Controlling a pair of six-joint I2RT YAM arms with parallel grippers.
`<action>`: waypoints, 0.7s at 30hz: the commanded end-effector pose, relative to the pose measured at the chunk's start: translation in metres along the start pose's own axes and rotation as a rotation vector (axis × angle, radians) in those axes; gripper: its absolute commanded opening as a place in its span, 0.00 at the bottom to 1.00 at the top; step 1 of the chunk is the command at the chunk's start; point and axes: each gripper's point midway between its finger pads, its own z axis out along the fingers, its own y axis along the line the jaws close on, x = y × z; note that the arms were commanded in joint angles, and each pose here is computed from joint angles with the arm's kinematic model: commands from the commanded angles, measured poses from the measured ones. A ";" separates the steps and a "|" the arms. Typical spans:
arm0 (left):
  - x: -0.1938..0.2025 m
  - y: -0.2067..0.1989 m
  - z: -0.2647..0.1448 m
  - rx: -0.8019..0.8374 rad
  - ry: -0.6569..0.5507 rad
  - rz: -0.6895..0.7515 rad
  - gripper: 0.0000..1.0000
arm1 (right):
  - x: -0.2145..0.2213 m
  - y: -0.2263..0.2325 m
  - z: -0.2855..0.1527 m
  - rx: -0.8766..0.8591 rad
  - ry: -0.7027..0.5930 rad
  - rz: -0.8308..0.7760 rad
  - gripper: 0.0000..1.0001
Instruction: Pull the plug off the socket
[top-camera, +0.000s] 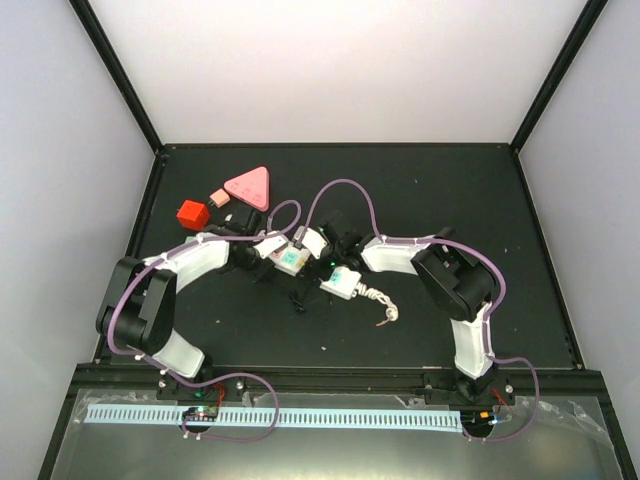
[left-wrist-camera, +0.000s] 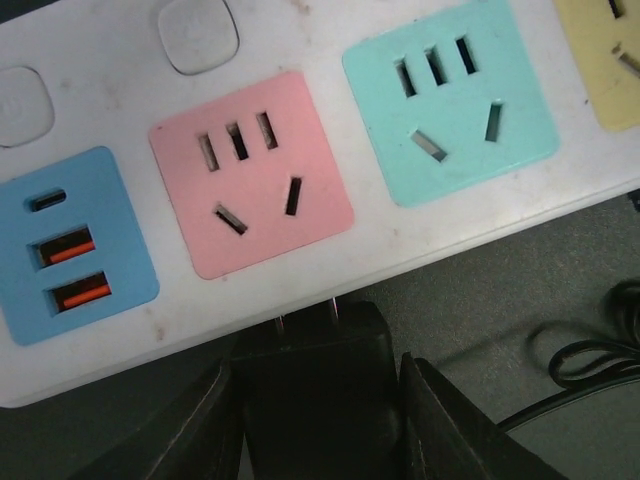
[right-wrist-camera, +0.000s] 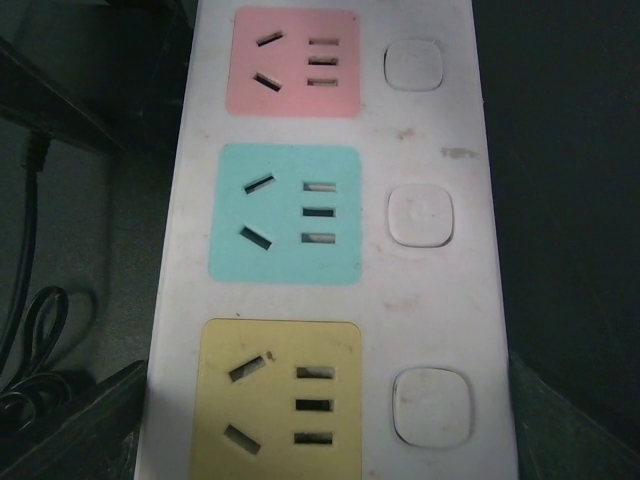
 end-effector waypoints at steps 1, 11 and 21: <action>0.025 -0.061 -0.026 0.284 0.144 0.040 0.13 | 0.101 -0.057 0.005 0.278 0.281 0.196 0.01; -0.001 -0.074 -0.003 0.347 0.140 -0.012 0.10 | 0.099 -0.059 -0.003 0.313 0.255 0.220 0.01; -0.005 -0.038 -0.019 0.243 0.059 -0.067 0.08 | 0.098 -0.056 -0.002 0.293 0.250 0.207 0.01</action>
